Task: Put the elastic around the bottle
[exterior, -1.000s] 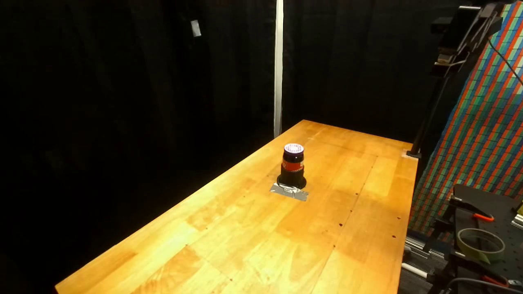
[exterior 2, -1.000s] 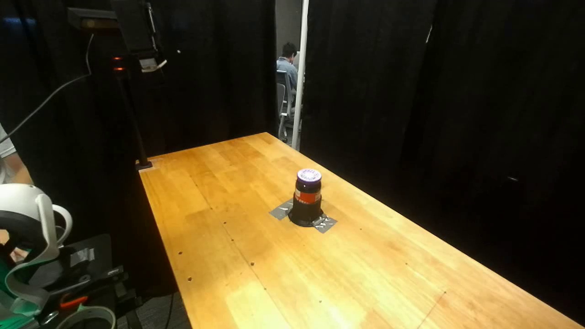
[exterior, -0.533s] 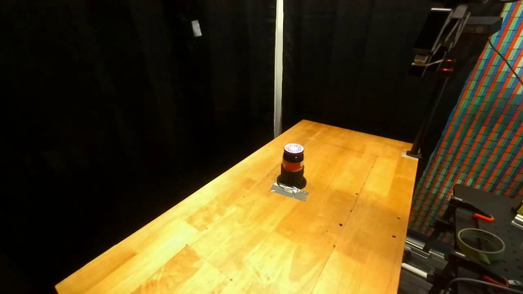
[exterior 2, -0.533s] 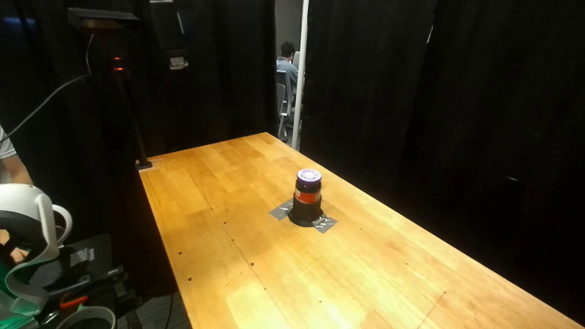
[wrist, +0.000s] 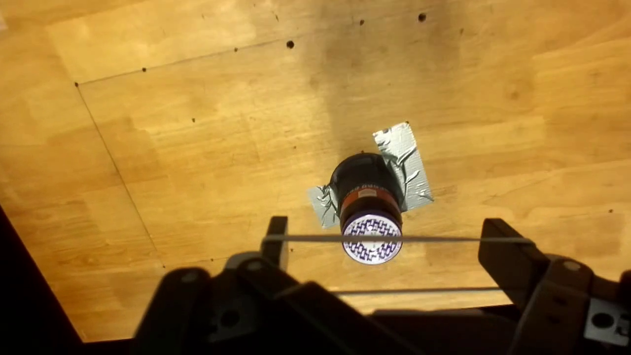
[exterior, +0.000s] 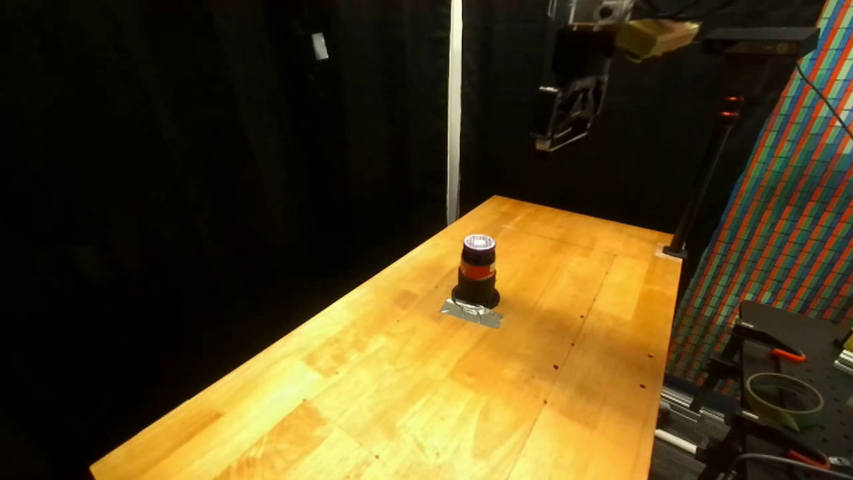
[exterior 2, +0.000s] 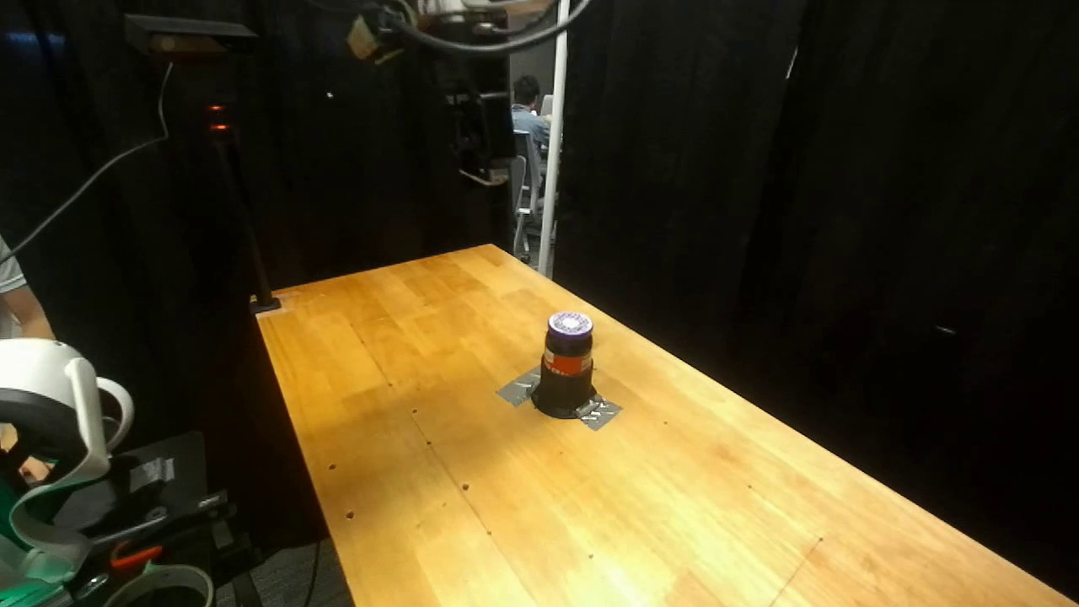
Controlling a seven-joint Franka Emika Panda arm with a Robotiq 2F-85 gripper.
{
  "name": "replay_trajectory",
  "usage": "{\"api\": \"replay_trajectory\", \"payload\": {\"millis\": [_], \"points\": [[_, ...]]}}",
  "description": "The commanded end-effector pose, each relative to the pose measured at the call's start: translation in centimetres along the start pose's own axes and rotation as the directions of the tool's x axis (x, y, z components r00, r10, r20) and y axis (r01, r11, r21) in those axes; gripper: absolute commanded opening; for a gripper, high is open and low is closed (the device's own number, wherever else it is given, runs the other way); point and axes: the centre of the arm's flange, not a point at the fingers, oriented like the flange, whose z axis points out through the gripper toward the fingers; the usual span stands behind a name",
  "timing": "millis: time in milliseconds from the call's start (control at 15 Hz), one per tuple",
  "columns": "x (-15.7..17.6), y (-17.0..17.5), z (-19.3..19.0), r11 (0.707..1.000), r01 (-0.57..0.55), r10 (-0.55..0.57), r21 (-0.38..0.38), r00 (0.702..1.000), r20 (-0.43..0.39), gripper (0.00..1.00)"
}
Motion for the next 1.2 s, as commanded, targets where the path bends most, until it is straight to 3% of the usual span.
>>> {"api": "replay_trajectory", "payload": {"millis": [0, 200, 467, 800, 1133], "points": [[8.5, -1.8, 4.1, 0.998, -0.051, 0.051, -0.024, 0.999, 0.001, 1.00], [13.3, -2.2, 8.9, 0.996, -0.082, 0.082, -0.031, 0.996, 0.017, 1.00], [16.6, -2.8, 13.9, 0.990, -0.142, 0.142, -0.014, 0.990, 0.012, 1.00], [18.6, -3.2, 18.4, 0.983, -0.182, 0.182, -0.019, 0.983, 0.029, 1.00], [18.6, -3.5, 21.0, 0.976, -0.215, 0.209, 0.035, 0.970, 0.127, 1.00]]}}
